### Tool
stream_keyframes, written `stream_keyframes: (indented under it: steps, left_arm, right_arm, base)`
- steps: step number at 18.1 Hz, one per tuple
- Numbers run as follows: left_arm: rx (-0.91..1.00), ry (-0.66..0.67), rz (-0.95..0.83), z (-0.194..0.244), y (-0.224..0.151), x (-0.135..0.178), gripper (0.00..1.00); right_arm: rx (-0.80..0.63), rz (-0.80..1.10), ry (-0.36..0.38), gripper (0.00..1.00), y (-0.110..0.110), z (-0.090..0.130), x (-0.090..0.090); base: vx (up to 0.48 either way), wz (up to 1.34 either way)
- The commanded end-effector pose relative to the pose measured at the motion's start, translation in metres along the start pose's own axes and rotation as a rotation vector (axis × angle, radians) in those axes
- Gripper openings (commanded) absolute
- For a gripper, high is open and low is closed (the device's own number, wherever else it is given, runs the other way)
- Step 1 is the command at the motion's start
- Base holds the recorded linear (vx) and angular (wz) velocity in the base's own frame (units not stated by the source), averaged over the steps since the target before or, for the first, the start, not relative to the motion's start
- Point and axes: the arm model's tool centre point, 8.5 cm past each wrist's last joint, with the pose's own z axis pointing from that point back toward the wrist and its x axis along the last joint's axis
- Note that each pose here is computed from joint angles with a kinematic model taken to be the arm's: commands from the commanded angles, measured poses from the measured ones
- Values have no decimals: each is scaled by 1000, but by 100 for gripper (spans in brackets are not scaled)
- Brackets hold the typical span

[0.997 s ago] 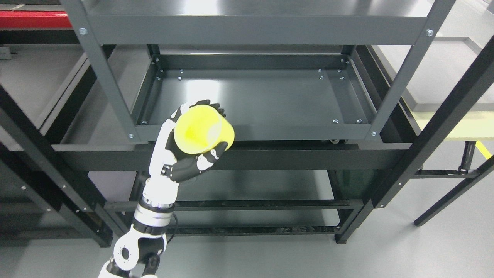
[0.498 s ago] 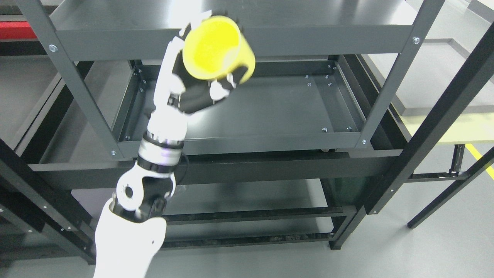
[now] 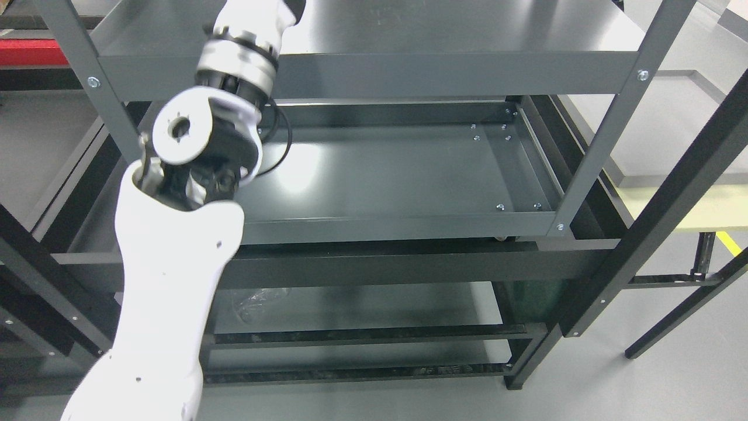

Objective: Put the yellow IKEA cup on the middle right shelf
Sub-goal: 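Lower the cup onto the upper shelf and release it, then withdraw the left hand from the upper shelf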

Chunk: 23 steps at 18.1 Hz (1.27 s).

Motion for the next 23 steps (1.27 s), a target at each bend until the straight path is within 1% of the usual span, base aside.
stream_keyframes:
  steps: [1,3,6,9,11,12,14,15,18,19,20,23]
  left_arm:
    - [118,261,-73,-60,38,-6,0]
    - [108,345,-102,-61,34,-27,1]
    - [110,399,-115,-60,35,-46,5]
    - [124,469,-118,-55,42,-66,21]
    - [107,475,-115,-55,41,-68,30]
    - [90,475,-112,-55,39,-68,38]
    - [41,485,-117,-55,34,-70,60]
    - [16,488,-112,-54,32,-71,68]
    - [14,486,-117,-55,32,-70,81]
    - [27,480,-149,-55,34,-69,91]
    - [36,474,-170,-55,35,-68,95]
    - [42,450,-178,-56,35,-59,98]
  right_arm:
    - [-13,-3,20,99,-10,-1,-10]
    - [-13,-3,20,99,-10,-1,-10]
    - [-13,-3,20,99,-10,-1,-10]
    - [-13,-3,20,99,-10,-1,-10]
    - [-13,-3,20,99,-10,-1,-10]
    - [-13,-3,20,100,-10,-1,-10]
    - [-13,-3,20,99,-10,-1,-10]
    - [-13,-3,20,99,-10,-1,-10]
    - [-13,-3,20,99,-10,-1,-10]
    - [-13,-3,20,99,-10,-1,-10]
    - [-13,-3,20,99,-10,-1,-10]
    - [-13,-3,20,99,-10,-1,-10]
  base:
    - [0,0]
    - [0,0]
    - [0,0]
    - [0,0]
    - [0,0]
    - [0,0]
    - [0,0]
    - [0,0]
    - [0,0]
    - [0,0]
    - [0,0]
    - [0,0]
